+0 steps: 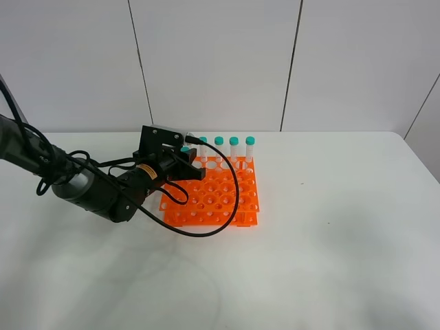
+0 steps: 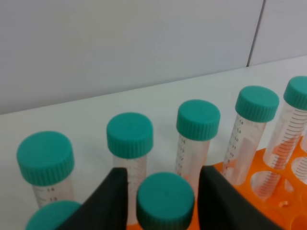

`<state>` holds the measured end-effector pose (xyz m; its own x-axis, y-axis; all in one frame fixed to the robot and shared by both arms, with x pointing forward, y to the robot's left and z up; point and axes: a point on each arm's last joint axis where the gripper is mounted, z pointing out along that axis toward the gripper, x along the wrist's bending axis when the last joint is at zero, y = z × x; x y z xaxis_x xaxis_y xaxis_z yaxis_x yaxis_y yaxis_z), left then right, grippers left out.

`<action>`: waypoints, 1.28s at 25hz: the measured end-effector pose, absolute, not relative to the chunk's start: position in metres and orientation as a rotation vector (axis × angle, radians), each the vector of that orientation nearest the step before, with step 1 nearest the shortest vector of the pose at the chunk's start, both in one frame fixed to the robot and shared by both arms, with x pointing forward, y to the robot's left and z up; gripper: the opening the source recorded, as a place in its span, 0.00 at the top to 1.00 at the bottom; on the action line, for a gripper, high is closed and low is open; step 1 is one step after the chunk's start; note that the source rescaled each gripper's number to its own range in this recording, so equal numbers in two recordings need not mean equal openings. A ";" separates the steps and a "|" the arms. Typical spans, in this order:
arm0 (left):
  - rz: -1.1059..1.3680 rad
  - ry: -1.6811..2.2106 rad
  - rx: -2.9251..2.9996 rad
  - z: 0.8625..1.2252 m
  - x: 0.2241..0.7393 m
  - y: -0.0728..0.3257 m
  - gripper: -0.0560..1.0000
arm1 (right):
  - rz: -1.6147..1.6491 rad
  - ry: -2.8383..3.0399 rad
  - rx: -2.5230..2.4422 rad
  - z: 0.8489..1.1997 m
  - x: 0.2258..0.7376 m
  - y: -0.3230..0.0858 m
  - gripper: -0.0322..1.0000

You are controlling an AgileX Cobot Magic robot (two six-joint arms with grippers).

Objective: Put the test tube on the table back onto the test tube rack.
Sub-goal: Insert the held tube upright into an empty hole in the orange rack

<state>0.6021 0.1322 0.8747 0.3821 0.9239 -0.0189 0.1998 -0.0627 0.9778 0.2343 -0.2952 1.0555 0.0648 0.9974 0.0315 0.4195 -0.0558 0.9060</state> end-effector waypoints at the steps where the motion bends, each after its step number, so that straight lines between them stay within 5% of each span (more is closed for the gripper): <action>1: 0.821 1.045 1.537 0.875 0.602 0.132 0.77 | 0.962 1.454 1.584 1.055 0.234 -0.295 0.44; 32: 0.835 1.027 1.523 0.883 0.602 0.132 0.77 | 0.962 1.454 1.584 1.055 0.234 -0.295 0.44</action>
<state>0.6025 0.1321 0.8833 0.3840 0.9233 -0.0117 0.1766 -0.0610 0.9824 0.2343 -0.2952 1.0555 0.0648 0.9974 0.0315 0.4195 -0.0558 0.9060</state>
